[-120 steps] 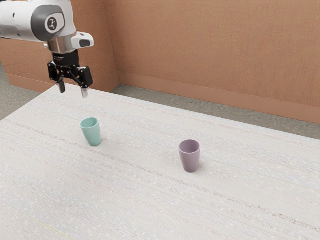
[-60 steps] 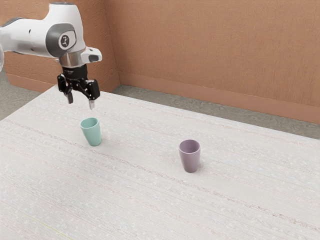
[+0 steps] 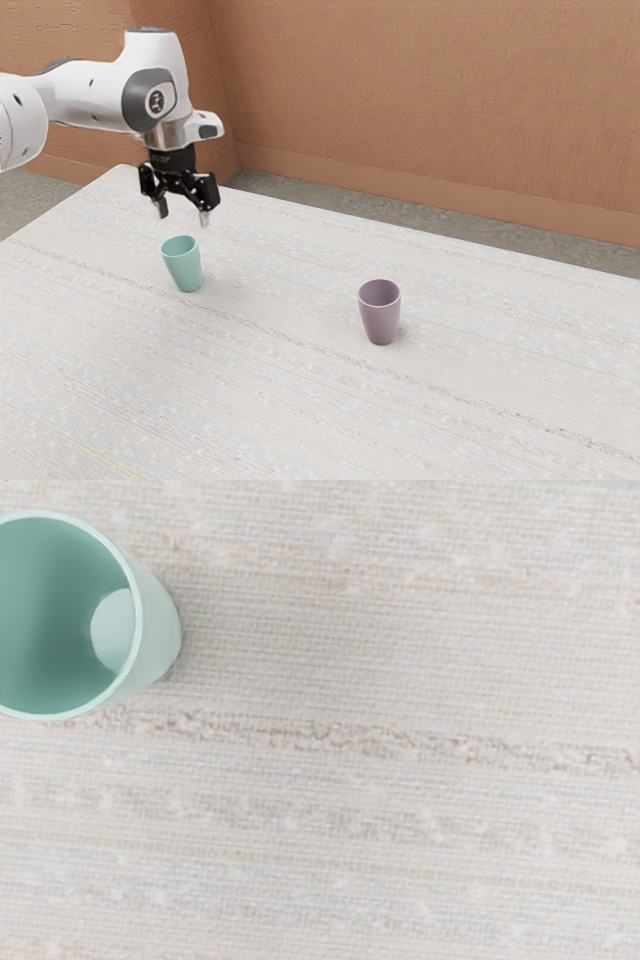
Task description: Place the left cup onto the right cup
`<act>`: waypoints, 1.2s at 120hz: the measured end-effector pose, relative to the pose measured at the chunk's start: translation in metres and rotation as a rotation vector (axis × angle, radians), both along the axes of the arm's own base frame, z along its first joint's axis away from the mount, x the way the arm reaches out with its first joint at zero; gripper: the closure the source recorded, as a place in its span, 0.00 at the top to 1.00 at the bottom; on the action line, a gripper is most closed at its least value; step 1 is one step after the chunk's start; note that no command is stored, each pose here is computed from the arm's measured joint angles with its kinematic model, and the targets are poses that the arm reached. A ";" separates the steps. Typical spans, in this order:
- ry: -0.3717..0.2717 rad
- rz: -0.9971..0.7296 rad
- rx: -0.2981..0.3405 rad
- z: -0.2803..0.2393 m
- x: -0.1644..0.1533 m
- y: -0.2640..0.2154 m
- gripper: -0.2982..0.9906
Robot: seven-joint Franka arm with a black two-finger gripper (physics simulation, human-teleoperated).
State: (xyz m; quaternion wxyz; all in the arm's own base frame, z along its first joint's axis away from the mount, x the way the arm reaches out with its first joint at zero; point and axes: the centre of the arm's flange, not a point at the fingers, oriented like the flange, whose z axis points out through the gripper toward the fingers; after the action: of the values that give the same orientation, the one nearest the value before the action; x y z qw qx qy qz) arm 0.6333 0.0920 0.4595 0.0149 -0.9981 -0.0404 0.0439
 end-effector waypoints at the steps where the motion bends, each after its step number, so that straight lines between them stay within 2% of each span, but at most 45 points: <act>1: -0.001 0.000 0.000 0.000 0.000 0.000 0.77; 47: 0.010 0.014 0.010 -0.024 0.019 0.012 0.77; 109: 0.023 0.050 0.015 -0.045 0.026 0.040 0.77; 144: 0.009 0.051 0.025 -0.052 0.041 0.045 0.77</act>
State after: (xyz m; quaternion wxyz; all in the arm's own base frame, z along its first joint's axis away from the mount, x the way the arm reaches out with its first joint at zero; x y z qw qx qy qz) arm 0.6743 0.1368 0.4075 0.0265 -0.9963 -0.0663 0.0483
